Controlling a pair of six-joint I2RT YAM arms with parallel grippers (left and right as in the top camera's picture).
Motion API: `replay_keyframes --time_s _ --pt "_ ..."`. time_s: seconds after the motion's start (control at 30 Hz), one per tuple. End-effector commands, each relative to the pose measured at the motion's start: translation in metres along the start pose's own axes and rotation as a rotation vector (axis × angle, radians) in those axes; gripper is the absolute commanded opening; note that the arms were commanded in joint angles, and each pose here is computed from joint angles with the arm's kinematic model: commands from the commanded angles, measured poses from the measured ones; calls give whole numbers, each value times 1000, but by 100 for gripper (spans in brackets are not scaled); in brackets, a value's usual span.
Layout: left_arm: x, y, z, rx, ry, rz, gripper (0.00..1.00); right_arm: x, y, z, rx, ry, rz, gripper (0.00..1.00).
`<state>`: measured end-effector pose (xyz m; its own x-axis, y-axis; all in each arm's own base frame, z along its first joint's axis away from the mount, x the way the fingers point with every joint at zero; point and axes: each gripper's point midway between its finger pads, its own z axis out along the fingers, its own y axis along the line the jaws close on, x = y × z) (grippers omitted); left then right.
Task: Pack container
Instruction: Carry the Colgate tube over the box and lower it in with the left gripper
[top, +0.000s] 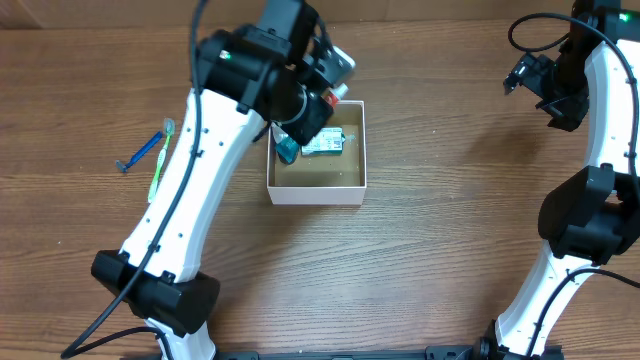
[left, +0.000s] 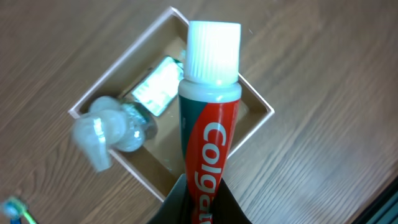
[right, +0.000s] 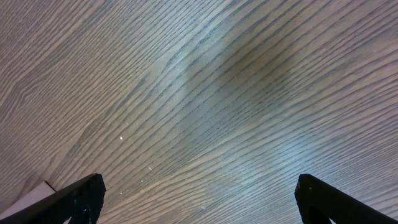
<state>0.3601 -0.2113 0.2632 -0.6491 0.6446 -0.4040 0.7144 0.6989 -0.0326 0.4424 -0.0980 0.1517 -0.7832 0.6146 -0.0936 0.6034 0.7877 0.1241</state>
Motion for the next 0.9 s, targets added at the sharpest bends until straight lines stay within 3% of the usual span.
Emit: replay_keyframes --time_s 0.0,0.3,0.53,0.87 --pt "14 -20 18 38 62 175 9 -4 6 -23 -32 -57 1 100" --pt "44 -23 76 82 161 228 18 -4 6 -23 -32 -57 1 100" --pt "74 -25 118 115 223 286 18 -4 6 -23 -32 -57 1 100" --pt "65 -20 122 88 184 243 18 -4 6 -23 -32 -57 1 100"
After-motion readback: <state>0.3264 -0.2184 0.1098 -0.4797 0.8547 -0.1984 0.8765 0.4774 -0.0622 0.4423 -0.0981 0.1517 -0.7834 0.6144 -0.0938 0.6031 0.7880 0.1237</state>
